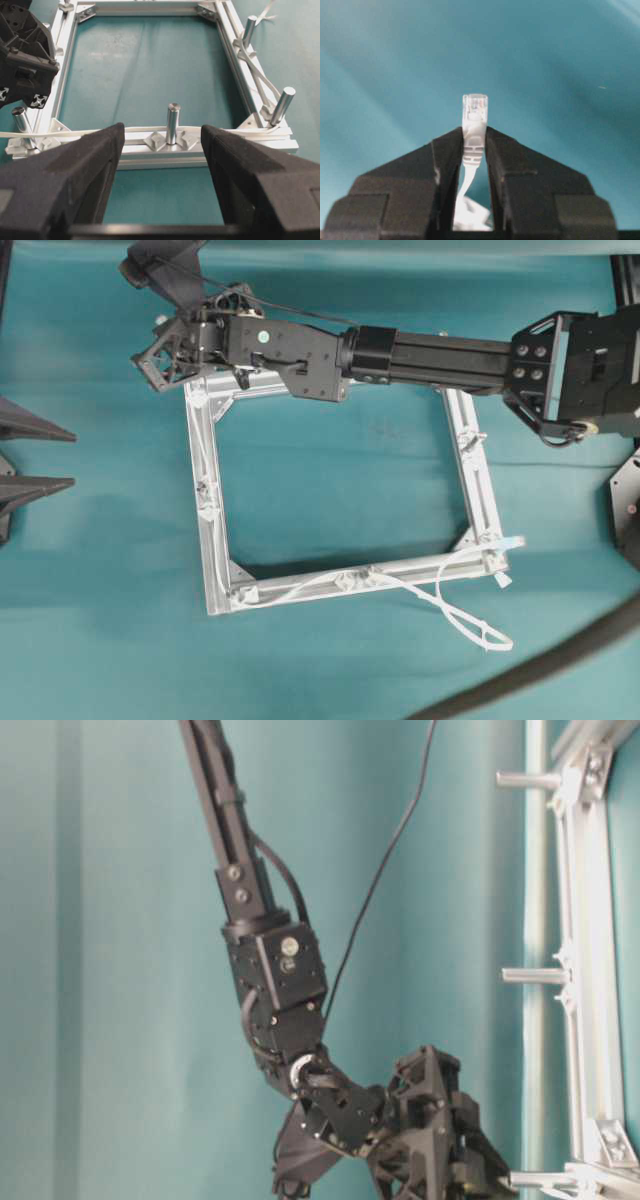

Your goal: Move the cable alternately left and right between 8 pins so it hooks onto each one.

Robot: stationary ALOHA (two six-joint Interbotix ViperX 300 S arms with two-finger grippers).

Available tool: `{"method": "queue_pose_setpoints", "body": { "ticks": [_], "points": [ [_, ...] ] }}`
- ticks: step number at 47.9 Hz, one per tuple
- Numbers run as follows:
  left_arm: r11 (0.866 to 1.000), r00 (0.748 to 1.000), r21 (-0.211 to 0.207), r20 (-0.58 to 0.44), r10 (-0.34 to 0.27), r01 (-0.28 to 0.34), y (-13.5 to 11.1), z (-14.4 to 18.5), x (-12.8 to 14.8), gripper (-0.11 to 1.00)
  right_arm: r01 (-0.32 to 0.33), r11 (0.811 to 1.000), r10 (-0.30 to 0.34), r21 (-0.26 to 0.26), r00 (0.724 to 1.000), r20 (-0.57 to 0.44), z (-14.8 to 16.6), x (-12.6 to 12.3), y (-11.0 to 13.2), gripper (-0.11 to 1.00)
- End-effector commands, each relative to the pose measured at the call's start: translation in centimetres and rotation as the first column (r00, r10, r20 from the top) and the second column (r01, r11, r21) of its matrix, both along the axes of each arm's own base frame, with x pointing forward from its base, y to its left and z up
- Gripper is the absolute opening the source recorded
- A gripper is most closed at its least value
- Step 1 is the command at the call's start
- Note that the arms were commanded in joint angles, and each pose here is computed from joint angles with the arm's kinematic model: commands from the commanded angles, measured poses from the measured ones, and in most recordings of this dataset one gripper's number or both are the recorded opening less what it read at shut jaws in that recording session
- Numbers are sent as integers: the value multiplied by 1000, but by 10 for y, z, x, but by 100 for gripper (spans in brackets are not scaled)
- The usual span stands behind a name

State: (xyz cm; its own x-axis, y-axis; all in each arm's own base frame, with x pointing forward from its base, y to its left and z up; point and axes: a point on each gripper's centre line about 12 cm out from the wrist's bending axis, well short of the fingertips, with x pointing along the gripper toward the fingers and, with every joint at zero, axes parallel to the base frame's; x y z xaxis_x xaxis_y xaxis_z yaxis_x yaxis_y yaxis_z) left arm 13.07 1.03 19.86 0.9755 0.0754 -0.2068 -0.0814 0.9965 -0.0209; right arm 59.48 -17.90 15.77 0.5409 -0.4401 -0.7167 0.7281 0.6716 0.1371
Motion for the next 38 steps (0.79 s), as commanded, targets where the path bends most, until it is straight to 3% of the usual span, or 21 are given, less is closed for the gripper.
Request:
{"method": "queue_pose_setpoints", "body": {
  "ticks": [1,9,17,24,38],
  "points": [
    [1000,1000,-2,23,-1,1,0,10,2,65,7,999,-5,-32,999,52,35,-1,-3,16],
    [1000,1000,-2,29,-1,1,0,13,2,65,28,999,-28,-38,999,21,34,-4,3,16],
    [1000,1000,-2,31,-1,1,0,14,2,65,66,992,-62,-108,997,43,47,-6,12,16],
    [1000,1000,0,29,-2,2,0,13,2,65,106,989,-98,-106,992,76,47,-12,21,16],
    [1000,1000,4,-8,-4,4,0,4,1,65,95,984,-82,-151,992,93,49,-24,37,16]
  ]
}}
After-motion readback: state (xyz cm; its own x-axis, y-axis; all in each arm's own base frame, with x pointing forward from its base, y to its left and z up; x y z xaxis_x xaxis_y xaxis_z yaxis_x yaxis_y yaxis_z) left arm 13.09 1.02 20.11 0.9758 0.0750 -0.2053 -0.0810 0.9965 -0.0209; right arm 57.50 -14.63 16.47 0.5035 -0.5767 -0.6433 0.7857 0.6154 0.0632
